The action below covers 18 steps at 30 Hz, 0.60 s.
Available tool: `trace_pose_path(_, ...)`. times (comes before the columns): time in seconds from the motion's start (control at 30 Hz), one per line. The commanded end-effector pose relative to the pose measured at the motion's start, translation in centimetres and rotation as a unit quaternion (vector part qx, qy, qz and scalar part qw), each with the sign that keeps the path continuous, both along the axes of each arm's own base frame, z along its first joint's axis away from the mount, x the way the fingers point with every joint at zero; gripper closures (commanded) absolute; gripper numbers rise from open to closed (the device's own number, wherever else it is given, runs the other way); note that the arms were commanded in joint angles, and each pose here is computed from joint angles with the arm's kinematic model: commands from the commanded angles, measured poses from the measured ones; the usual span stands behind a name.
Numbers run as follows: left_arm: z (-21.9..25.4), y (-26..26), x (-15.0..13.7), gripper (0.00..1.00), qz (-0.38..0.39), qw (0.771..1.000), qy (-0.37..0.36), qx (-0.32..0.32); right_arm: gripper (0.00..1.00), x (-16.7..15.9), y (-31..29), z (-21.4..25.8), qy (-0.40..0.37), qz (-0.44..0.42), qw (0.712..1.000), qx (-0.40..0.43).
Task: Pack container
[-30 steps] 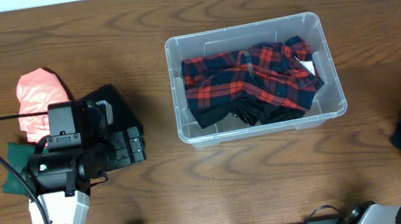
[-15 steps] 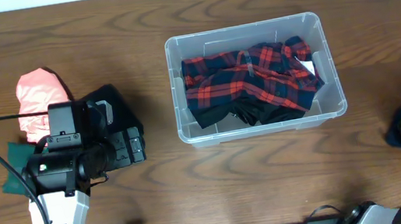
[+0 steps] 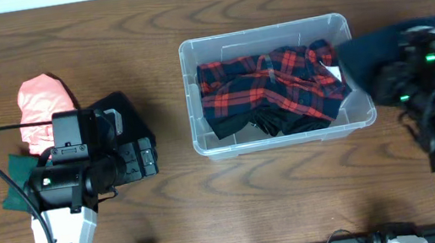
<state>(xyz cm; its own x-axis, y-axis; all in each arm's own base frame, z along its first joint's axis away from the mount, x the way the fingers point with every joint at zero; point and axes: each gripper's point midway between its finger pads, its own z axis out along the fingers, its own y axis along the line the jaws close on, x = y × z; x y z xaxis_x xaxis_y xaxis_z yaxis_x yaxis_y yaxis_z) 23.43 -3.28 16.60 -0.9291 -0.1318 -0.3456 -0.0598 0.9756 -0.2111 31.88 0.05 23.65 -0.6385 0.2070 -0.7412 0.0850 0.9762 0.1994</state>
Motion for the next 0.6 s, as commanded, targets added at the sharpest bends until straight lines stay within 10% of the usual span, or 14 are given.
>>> trace_pose_path(0.0,0.6,-0.1,0.2,0.02,0.002,1.000,-0.008,-0.001,0.99,-0.1,5.7,-1.0,0.004,0.166,0.983,-0.080)
trace_pose_path(0.47,0.6,0.0,0.2,0.02,0.002,1.000,-0.008,0.000,0.90,-0.3,9.0,-13.3,0.205,0.258,0.933,-0.147)
trace_pose_path(0.5,0.6,0.0,0.3,0.02,0.002,1.000,-0.008,0.000,0.75,-0.4,9.0,-13.2,0.204,0.258,0.933,-0.146)
trace_pose_path(0.53,0.6,0.0,0.3,0.02,0.002,1.000,-0.008,0.000,0.09,-0.3,9.0,-12.8,0.201,0.255,0.935,-0.145)
trace_pose_path(0.57,0.6,0.0,0.3,0.02,0.002,1.000,-0.008,0.000,0.01,-0.2,9.0,-12.1,0.194,0.249,0.938,-0.141)
